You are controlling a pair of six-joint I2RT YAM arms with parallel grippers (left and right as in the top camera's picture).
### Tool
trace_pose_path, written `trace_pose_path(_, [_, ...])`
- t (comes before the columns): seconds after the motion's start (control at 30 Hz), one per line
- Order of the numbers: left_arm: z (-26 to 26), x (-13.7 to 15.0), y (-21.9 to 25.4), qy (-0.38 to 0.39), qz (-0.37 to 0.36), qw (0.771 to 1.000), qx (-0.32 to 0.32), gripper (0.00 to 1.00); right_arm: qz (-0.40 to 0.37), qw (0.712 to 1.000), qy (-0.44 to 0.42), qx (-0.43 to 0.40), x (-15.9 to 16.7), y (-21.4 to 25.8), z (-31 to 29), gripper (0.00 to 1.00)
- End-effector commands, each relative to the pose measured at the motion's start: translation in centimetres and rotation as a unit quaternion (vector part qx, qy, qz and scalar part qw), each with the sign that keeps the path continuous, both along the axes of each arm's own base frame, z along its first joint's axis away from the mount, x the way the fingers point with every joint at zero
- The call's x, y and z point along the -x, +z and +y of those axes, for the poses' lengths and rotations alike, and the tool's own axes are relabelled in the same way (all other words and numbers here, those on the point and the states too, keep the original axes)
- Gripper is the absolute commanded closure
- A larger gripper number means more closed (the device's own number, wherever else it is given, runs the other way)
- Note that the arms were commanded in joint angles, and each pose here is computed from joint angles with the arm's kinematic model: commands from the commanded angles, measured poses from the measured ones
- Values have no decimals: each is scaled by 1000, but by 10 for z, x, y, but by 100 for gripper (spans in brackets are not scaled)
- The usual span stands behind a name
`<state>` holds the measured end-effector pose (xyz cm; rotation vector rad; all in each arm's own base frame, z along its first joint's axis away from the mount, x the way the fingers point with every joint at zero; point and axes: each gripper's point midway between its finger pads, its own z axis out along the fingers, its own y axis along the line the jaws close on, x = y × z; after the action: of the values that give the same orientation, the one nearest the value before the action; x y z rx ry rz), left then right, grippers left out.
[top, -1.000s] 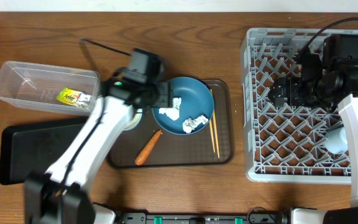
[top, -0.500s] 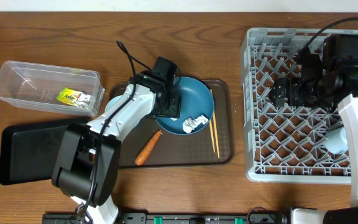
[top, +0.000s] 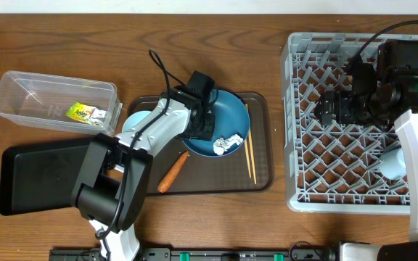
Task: Sort waste into correct bins and load items into the dishwasher rack
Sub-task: 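Grasp the white tissue on the blue plate with the left gripper, then carry the tissue left and drop it into the clear bin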
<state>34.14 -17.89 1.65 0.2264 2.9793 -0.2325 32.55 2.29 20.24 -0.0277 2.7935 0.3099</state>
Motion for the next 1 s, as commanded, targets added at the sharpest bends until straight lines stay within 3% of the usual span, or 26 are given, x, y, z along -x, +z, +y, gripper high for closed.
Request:
trace_pose_path(0.0, [1,-4,6,-3,-13,1000,-5,69,2,1000,10,2,0,-1,3,1])
trace_pose_path(0.1, [1,-5,10,-3,-17,1000,-3,81,2,1000,10,2,0,-1,3,1])
trace_pose_path(0.23, [0,-6,18,-3,-25,1000,1,81,1,1000,11,2,0,-1,2,1])
trace_pose_path(0.27, [0,-6,23,-3,-30,1000,3,85,1,1000,11,3,0,-1,2,1])
trace_pose_path(0.47, [20,-16,86,23,-103,994,15,87,1,1000,13,5,1,-1,2,1])
trace_pose_path(0.73, [142,-41,175,177,-235,956,-22,87,1,1000,14,5,1,-1,2,1])
trace_pose_path(0.97, [248,-49,166,321,-232,917,-46,86,4,1000,14,5,2,-2,2,1])
